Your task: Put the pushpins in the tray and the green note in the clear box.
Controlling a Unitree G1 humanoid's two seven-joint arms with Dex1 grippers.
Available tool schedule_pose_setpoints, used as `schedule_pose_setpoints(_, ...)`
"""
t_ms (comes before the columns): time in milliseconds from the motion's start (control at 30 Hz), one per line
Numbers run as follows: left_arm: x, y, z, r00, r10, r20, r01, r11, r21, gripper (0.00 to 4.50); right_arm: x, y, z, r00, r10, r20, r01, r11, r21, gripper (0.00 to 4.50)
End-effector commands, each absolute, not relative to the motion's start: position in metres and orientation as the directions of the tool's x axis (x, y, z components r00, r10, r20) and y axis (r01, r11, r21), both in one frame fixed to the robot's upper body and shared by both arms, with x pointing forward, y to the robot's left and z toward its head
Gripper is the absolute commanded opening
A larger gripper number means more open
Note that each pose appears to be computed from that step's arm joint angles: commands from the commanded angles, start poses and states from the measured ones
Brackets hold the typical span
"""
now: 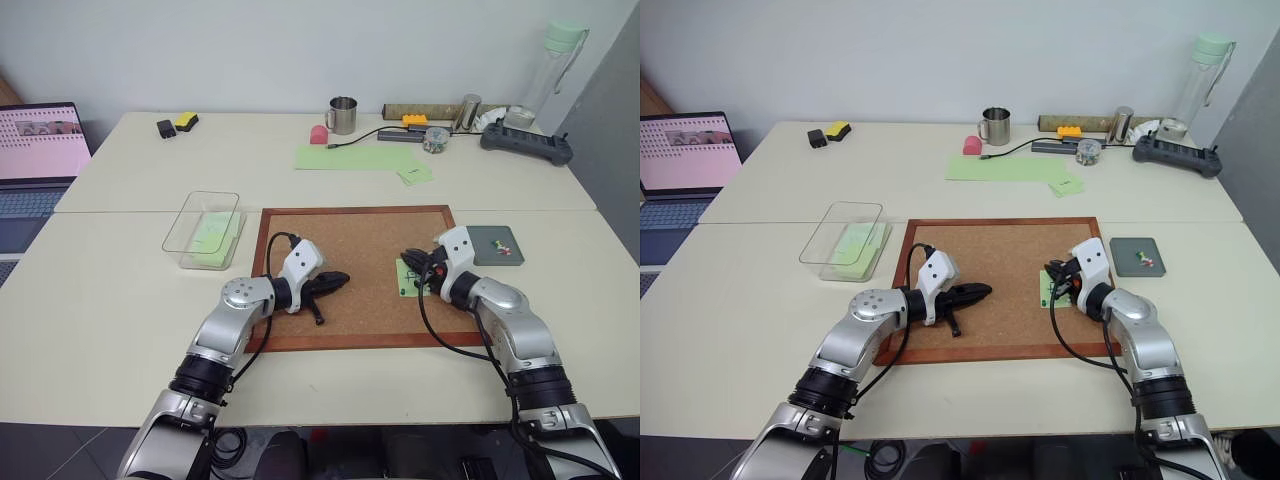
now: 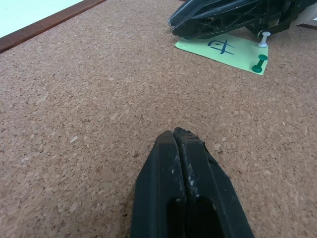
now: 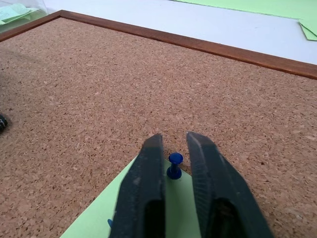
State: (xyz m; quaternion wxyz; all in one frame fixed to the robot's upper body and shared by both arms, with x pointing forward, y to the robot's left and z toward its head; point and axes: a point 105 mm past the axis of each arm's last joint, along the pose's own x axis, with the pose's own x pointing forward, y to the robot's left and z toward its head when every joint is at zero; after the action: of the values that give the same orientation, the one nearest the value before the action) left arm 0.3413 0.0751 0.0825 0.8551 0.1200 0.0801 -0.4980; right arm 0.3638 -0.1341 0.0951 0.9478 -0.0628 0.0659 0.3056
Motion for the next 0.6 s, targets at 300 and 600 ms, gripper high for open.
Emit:
schedule_pose_setpoints(300,0.343,0.083,0.074,0.505,-0.807,-0.305,0.862,0.492,0.126,0.00,0.354,-0.129,0.145,0.796,0.602,0.061,-0.600,0.798,-0.055,0.07)
schedule_pose_setpoints(600,0.344,0.081,0.075,0.497,-0.813,-0.305,0.867,0.483,0.124,0.00,0.345,-0.135,0.143,0.800,0.599,0.044,-0.596,0.801,-0.056,0.07)
